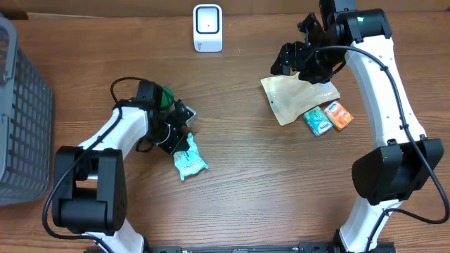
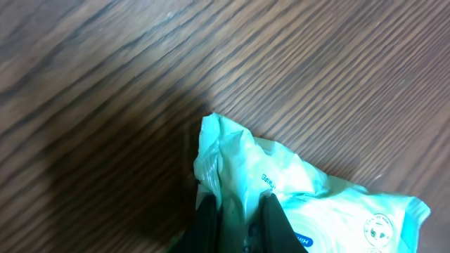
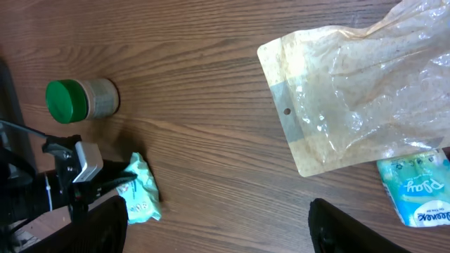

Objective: Scan the item barcode

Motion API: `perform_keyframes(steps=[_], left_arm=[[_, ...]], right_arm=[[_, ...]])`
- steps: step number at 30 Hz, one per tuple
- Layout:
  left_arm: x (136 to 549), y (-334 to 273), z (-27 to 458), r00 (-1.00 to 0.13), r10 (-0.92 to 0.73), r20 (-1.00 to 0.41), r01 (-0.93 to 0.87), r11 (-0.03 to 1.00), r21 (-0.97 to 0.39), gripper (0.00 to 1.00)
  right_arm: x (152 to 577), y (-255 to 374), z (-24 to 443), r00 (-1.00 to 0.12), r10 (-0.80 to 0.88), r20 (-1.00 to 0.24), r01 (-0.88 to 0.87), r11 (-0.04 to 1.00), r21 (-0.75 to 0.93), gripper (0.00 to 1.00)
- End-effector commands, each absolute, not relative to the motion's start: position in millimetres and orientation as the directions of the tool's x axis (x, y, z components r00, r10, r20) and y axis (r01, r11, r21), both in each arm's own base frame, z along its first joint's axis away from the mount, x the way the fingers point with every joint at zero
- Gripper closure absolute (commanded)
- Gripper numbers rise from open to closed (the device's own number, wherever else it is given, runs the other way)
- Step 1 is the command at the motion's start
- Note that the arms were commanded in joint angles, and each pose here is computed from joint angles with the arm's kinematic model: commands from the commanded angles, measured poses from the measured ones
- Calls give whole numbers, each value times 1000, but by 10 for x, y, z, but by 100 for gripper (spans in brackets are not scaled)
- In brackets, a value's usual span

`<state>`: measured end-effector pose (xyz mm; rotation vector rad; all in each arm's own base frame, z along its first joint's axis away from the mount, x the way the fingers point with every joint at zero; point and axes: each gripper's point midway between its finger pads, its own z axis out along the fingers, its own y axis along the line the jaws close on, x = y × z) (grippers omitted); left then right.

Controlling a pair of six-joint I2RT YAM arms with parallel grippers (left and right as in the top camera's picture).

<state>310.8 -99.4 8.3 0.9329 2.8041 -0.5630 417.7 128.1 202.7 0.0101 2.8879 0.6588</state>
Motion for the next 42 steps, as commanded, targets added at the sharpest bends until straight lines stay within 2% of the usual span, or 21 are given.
perform_keyframes(steps=[1,3,6,8,12,16,18,22,23,25,28,32,35,37,38,42], left_arm=[[3190,-1207,125,-903,381,-199,430,790,-438,96],[3436,-1335,370,-975,159,-158,219,823,-524,96],[3823,-1567,754,-984,-171,-52,-90,728,-679,96],[3945,-1629,844,-960,-279,10,-200,661,-723,96],[4019,-1638,876,-935,-351,55,-277,622,-732,96],[4014,-1655,891,-936,-347,62,-276,613,-740,96],[4019,-1647,883,-942,-335,39,-253,627,-737,96],[4123,-1503,785,-944,-318,-86,-181,718,-672,96],[4198,-1439,763,-942,-293,-162,-126,759,-639,95],[4319,-1389,766,-931,-230,-283,-23,812,-584,87],[4376,-1411,797,-922,-172,-348,43,846,-531,72],[4444,-1429,949,-910,-94,-404,127,865,-486,66],[4504,-1267,1098,-898,-4,-440,169,920,-354,64],[4524,-1181,1150,-891,42,-452,186,942,-280,59],[4538,-1162,1161,-886,60,-461,199,945,-259,53],[4523,-1198,1064,-884,118,-453,253,934,-252,40]], right_arm=[[4179,1284,2007,-984,41,-173,-38,902,430,20],[4178,1285,2007,-984,45,-170,-33,902,431,20],[4178,1292,1982,-985,118,-129,48,894,445,15],[4142,1359,1899,-988,129,-89,71,874,480,15],[4067,1501,1673,-993,113,-24,81,828,554,15],[4019,1721,1451,-998,66,-2,47,738,673,18],[4004,1743,1358,-998,61,2,46,727,685,18],[4016,1707,1309,-998,55,-16,30,747,664,18],[4020,1701,1304,-999,45,-27,16,751,661,18],[4027,1673,1280,-998,46,-32,14,765,644,18],[4034,1652,1264,-998,48,-36,15,774,633,18],[4043,1654,1266,-998,48,-40,12,774,633,17],[4052,1655,1268,-998,48,-45,9,773,634,17],[4054,1648,1262,-998,49,-46,9,777,630,17],[4057,1635,1253,-998,51,-47,11,782,623,17],[4056,1633,1252,-998,51,-46,11,783,623,16]])
